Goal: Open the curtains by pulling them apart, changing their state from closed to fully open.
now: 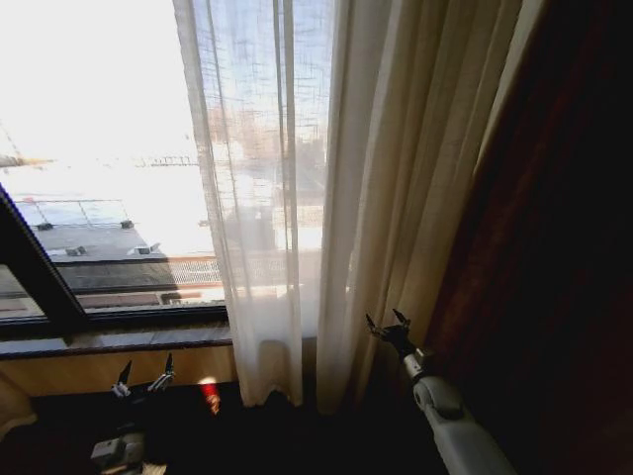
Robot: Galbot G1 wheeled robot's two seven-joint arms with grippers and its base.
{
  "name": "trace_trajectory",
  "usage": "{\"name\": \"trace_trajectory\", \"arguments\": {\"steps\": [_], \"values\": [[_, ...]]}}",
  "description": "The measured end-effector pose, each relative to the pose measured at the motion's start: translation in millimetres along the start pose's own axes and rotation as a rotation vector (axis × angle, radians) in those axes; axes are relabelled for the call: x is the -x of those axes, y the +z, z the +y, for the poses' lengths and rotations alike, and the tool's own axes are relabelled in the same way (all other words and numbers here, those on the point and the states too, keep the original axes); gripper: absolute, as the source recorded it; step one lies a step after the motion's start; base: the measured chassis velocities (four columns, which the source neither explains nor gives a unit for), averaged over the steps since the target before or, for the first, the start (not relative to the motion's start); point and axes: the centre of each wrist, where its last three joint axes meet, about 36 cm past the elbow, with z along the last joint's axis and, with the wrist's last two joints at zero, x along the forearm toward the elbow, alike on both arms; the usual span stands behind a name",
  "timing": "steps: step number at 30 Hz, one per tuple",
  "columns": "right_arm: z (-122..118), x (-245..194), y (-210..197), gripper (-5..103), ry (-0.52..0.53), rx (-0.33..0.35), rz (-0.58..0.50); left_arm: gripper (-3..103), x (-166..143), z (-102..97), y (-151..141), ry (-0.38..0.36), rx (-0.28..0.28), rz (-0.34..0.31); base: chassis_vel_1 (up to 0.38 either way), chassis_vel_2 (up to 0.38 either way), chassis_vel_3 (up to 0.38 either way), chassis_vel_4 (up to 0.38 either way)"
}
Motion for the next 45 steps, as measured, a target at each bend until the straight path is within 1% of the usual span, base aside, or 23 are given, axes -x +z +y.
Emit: {"name": "trace_trajectory", "arguments": {"steps": [17,23,29,35,36,39,45], "values": [[3,1,2,100,-0.026,-0.003,0.003,100,0,0.0,0,0.000,0.000,0.000,0.370,0.349,-0.351,-0.347],[5,3,5,100,-0.025,0.004,-0.005,100,0,0.1,0,0.000,0.000,0.000,0.341,0.364,-0.358,-0.338],[10,6,4,100,-0.018,0.026,-0.016,100,0,0.1,0,0.000,0.000,0.000,0.323,0.318,-0.315,-0.315],[9,7,5,100,-0.047,0.015,-0.009,100,0,0.1,0,-0.001,0.000,0.000,0.144,0.156,-0.154,-0.167],[8,7,5,100,-0.064,0.012,-0.005,100,0,0.2,0,-0.001,0.000,0.000,0.066,0.020,-0.037,-0.085],[8,6,10,100,-0.093,0.024,-0.017,100,0,-0.1,0,0.000,0.000,0.000,0.000,0.000,0.000,0.000],[9,10,10,100,-0.100,0.033,-0.022,100,0,-0.3,0,0.000,-0.001,0.000,-0.051,-0.018,0.047,0.008]]}}
